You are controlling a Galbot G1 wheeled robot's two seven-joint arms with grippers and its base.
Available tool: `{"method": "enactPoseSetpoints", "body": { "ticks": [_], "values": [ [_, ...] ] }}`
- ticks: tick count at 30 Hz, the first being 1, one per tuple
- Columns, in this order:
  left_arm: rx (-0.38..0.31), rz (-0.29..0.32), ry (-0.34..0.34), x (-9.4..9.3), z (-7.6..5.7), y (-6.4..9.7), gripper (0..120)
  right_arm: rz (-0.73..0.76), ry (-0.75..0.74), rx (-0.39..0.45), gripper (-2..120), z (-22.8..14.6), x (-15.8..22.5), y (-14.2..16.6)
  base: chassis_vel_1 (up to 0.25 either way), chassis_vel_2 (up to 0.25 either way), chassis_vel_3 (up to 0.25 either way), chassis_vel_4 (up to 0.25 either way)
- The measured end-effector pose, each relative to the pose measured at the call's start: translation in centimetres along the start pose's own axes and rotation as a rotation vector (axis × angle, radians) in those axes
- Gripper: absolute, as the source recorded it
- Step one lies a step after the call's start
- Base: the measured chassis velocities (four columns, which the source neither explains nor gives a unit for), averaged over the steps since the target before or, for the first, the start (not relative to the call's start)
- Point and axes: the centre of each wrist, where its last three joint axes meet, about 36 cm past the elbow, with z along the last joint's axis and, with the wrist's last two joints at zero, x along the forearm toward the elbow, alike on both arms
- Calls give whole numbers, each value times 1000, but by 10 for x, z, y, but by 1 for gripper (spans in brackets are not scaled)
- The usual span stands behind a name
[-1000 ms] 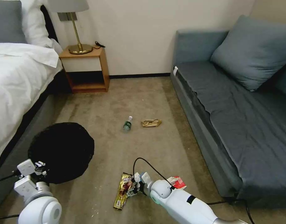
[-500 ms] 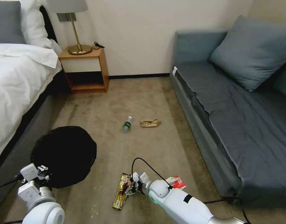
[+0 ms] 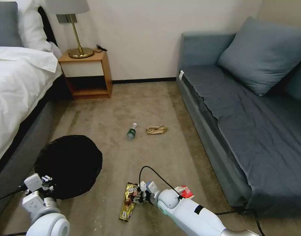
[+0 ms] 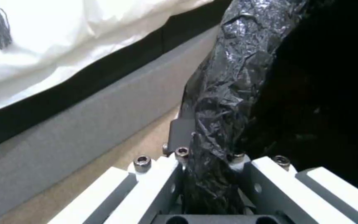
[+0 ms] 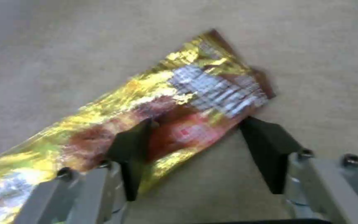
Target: Pick up the trash bin, then pick up the garbage on the floor and place it into the trash bin.
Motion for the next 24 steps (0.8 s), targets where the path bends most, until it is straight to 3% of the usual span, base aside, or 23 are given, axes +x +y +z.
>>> {"method": "enactPoseSetpoints", "body": {
  "ticks": [7,17,24],
  "values": [
    [-3,-6,-3,-2,3,1,1,-18,-17,4,39,-6,2,5,0,0,0,0],
    [-4,-4,-10,-7,3,0,1,-11,-60,8,2,-19,7,0,0,0,0,0],
    [-4,-2,-9,-7,4,0,1,-19,-75,14,0,-23,9,0,0,0,0,0]
  ]
}}
